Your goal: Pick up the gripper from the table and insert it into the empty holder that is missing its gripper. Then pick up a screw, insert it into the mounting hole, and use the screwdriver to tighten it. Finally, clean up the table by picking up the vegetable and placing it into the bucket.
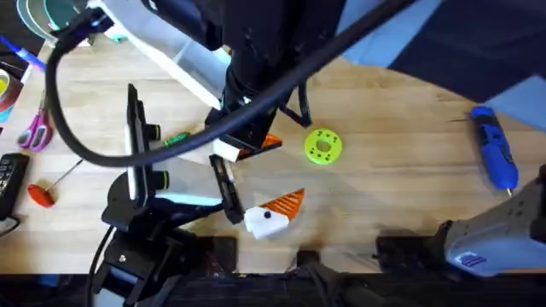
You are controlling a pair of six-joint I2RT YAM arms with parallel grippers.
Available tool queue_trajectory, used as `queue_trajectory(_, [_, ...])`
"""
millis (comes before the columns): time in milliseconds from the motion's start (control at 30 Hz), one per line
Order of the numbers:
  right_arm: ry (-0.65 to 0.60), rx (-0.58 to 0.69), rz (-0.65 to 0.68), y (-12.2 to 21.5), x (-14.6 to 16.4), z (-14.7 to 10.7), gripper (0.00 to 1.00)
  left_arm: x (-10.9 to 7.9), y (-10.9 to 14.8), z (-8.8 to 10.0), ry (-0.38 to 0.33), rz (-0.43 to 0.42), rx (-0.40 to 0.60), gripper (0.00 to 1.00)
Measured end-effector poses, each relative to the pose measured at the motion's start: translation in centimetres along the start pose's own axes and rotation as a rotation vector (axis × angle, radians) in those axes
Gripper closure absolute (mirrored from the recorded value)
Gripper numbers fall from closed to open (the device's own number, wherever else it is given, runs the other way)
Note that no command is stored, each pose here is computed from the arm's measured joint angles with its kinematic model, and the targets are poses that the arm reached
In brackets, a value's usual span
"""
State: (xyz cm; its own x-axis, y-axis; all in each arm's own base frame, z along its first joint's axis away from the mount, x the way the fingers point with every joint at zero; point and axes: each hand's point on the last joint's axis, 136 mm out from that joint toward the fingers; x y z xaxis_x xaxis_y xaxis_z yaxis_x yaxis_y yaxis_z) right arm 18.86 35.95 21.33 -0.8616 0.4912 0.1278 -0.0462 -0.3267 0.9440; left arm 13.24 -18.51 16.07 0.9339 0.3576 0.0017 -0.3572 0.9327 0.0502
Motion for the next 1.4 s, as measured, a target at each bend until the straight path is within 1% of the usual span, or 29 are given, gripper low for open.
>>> queue_trajectory(67, [-0.002, 0.002, -0.002, 0.0, -0.1, -0.1, 0.693, 0.0, 0.0, 0.0, 0.0, 0.0, 0.0, 0.008])
queue_trajectory(133, [-0.01, 0.004, -0.008, 0.0, -0.4, -0.1, 0.503, 0.0, 0.0, 0.0, 0.0, 0.001, 0.0, 0.008])
queue_trajectory(200, [-0.022, 0.004, -0.015, 0.2, -0.9, -0.1, 0.367, 0.1, 0.0, 0.0, -0.001, 0.003, 0.0, 0.008])
queue_trajectory(267, [-0.032, 0.0, -0.026, 0.4, -1.5, 0.0, 0.141, 0.1, 0.0, 0.0, -0.001, 0.006, 0.0, 0.008])
queue_trajectory(300, [-0.034, -0.003, -0.032, 0.5, -1.8, 0.0, 0.048, 0.1, 0.0, 0.0, -0.001, 0.008, 0.0, 0.008])
queue_trajectory(333, [-0.04, -0.007, -0.033, 0.6, -2.0, 0.1, 0.021, 0.1, 0.0, 0.0, -0.001, 0.007, 0.0, 0.008])
queue_trajectory(533, [-0.086, -0.043, -0.037, 1.9, -3.7, 0.3, 0.01, 0.1, 0.0, 0.0, -0.001, 0.007, 0.0, 0.008])
queue_trajectory(667, [-0.161, -0.083, -0.061, 3.9, -6.7, -0.1, 0.01, 0.1, 0.0, 0.0, -0.001, 0.007, 0.0, 0.008])
queue_trajectory(767, [-0.224, -0.077, -0.081, 5.0, -8.9, -1.2, 0.009, 0.1, 0.0, 0.0, -0.001, 0.007, 0.0, 0.008])
queue_trajectory(900, [-0.287, -0.049, -0.1, 5.7, -11.3, -2.7, 0.009, 0.1, 0.0, 0.0, -0.001, 0.007, 0.0, 0.008])
queue_trajectory(1167, [-0.374, 0.036, -0.11, 6.4, -13.7, -6.0, 0.007, 0.1, 0.0, 0.0, -0.001, 0.007, 0.0, 0.008])
queue_trajectory(1200, [-0.382, 0.035, -0.112, 6.7, -13.9, -6.2, 0.007, 0.1, 0.0, 0.0, 0.0, 0.007, 0.0, 0.028])
queue_trajectory(1233, [-0.389, 0.032, -0.115, 7.0, -14.0, -6.4, 0.007, 0.1, 0.0, 0.0, -0.003, 0.007, 0.0, 0.105])
queue_trajectory(1267, [-0.393, 0.024, -0.118, 7.4, -14.1, -6.6, 0.007, 0.1, 0.0, 0.0, -0.001, 0.007, 0.0, 0.213])
queue_trajectory(1300, [-0.398, 0.013, -0.122, 7.9, -14.2, -6.8, 0.007, 0.1, 0.0, 0.0, -0.001, 0.007, 0.0, 0.356])
queue_trajectory(1333, [-0.402, -0.004, -0.128, 8.6, -14.3, -6.9, 0.007, 0.1, 0.0, 0.0, -0.001, 0.007, 0.0, 0.537])
queue_trajectory(1367, [-0.406, -0.027, -0.135, 9.4, -14.3, -7.1, 0.007, 0.1, 0.0, 0.0, -0.001, 0.007, 0.0, 0.694])
queue_trajectory(1400, [-0.411, -0.045, -0.141, 10.0, -14.4, -7.4, 0.007, 0.1, 0.0, 0.0, -0.001, 0.007, 0.0, 0.819])
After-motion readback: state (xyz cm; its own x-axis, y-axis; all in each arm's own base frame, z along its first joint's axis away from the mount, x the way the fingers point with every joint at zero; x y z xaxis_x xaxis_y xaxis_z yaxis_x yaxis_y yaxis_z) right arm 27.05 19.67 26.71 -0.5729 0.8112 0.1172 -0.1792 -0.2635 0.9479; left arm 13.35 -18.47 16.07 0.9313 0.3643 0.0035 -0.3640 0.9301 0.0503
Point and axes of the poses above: each hand's point on the last joint's axis, 136 mm out from that joint toward the fingers, its own y axis back along the fingers, its own x axis along the line the jaws close on, z = x × y, and after that the axes turned 7 degrees about -y, right-handed
